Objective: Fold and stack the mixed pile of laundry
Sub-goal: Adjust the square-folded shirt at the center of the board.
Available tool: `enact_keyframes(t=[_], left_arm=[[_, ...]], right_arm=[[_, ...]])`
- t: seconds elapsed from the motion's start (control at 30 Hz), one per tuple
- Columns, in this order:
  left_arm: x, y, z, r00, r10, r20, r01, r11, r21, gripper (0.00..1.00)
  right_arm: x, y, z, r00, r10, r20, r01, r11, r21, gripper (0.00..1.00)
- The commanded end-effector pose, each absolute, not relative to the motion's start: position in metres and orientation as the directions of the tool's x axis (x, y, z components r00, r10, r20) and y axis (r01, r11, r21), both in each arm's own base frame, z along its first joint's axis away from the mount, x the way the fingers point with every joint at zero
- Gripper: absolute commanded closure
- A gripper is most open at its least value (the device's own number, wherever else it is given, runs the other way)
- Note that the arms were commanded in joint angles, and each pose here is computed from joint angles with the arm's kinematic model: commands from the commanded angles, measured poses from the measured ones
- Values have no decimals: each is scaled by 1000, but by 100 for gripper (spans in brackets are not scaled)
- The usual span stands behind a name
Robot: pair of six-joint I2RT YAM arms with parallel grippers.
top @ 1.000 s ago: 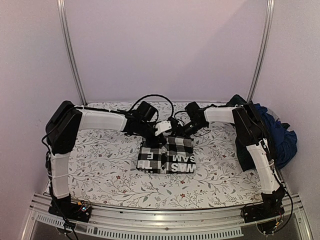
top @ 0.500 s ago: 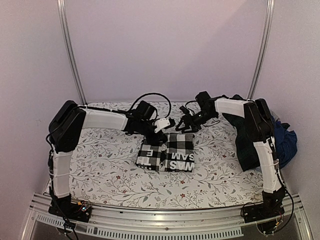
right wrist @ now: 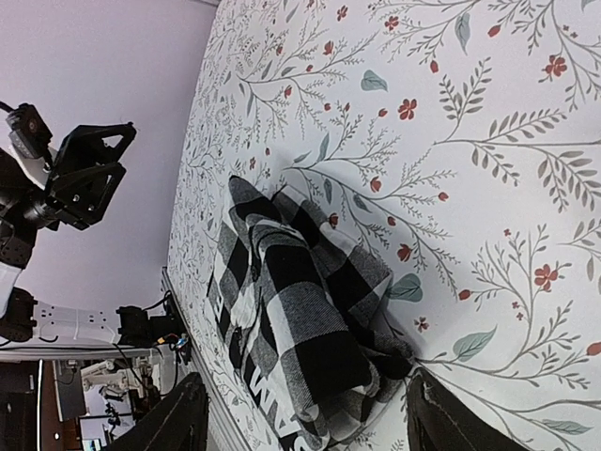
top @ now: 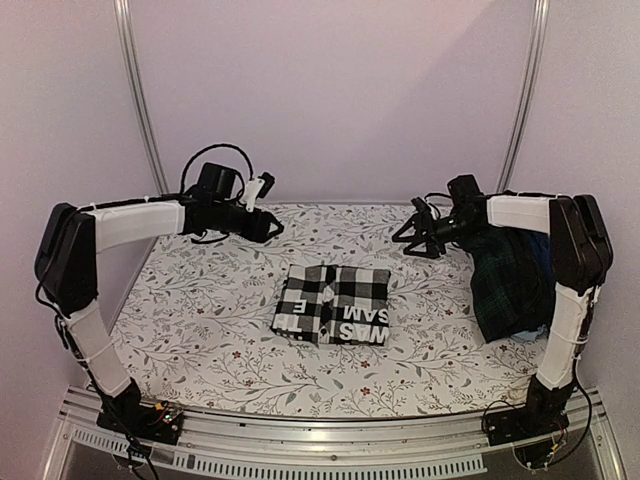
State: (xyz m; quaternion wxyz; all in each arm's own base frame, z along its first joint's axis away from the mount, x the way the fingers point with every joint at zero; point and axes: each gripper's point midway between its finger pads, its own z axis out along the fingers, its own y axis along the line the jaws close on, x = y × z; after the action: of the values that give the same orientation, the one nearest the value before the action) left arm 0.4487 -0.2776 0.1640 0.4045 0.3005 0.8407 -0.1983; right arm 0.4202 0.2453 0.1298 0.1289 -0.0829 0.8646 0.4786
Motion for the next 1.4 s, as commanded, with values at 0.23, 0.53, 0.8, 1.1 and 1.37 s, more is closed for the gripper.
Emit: enact_keyframes(t=[0.23,0.53,0.8,1.1,1.37], left_arm=[[400,-264,103,-836,-8,-549,387,700,-600,45],[425,-292,90,-833,-26,-553,419,622,-662,45],[432,-313,80,-838,40,-544,468,564,-680,59],[418,-304,63,-869,51,-492,427,580,-694,49],[420,-307,78,-850,44,-525,457,560,-691,82]], right_arm=[[375,279,116,-931,-207,-302,-366,534,762,31],[381,288,71,-942,-241,-234,-332,561,758,40],[390,292,54,-937,-260,-234,-344,568,747,62],[400,290,54,-941,-245,-235,-338,605,721,47],[401,298,63,-935,-256,-246,-352,571,742,73]])
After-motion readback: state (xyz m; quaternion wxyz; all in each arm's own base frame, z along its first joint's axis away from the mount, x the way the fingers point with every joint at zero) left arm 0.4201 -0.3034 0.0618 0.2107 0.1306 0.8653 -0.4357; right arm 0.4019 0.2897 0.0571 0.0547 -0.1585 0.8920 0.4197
